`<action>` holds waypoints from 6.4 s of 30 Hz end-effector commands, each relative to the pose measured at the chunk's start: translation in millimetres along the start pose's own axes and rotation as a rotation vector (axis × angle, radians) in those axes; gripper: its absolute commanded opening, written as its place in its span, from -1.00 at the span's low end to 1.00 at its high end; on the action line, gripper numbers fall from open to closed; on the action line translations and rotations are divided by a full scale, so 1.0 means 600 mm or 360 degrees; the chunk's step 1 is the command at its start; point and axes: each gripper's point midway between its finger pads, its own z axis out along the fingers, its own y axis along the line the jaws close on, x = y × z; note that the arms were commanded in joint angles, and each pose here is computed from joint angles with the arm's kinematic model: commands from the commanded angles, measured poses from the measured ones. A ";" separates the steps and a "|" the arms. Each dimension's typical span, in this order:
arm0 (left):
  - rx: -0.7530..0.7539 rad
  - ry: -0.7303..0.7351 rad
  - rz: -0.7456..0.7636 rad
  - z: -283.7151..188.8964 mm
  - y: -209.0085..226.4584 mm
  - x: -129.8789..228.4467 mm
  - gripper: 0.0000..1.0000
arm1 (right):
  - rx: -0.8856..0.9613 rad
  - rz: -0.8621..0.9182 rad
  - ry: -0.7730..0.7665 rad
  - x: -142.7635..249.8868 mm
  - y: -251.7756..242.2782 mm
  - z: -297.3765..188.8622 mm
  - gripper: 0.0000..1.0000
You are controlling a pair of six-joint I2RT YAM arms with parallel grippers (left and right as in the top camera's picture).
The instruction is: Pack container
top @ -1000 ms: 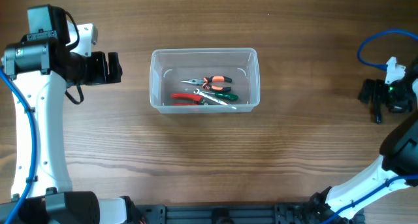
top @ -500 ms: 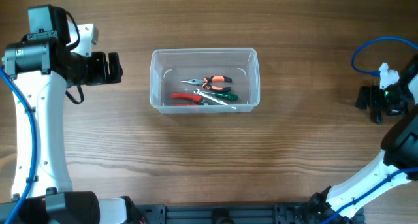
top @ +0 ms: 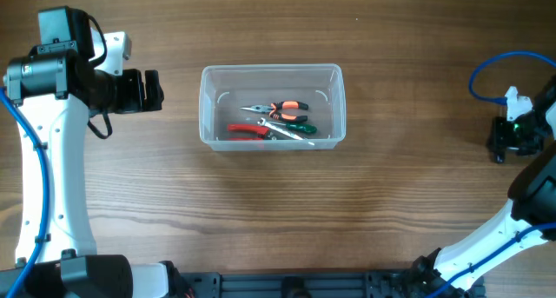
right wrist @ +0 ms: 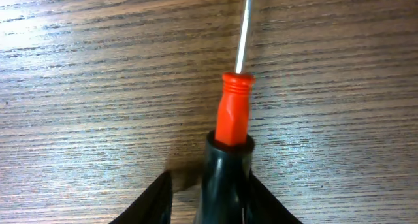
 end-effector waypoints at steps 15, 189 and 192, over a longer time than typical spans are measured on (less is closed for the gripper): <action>0.0031 -0.0033 -0.0004 -0.009 -0.009 -0.007 0.99 | -0.0212 0.0046 -0.0241 -0.082 0.068 -0.057 -0.91; -0.0357 -0.0623 0.0131 0.111 0.000 0.156 0.99 | -0.0257 0.0235 -0.2451 0.141 0.340 -0.326 1.00; -0.0203 -0.0738 0.0085 0.074 -0.026 0.164 1.00 | -0.0257 0.0236 -0.2451 0.141 0.340 -0.326 1.00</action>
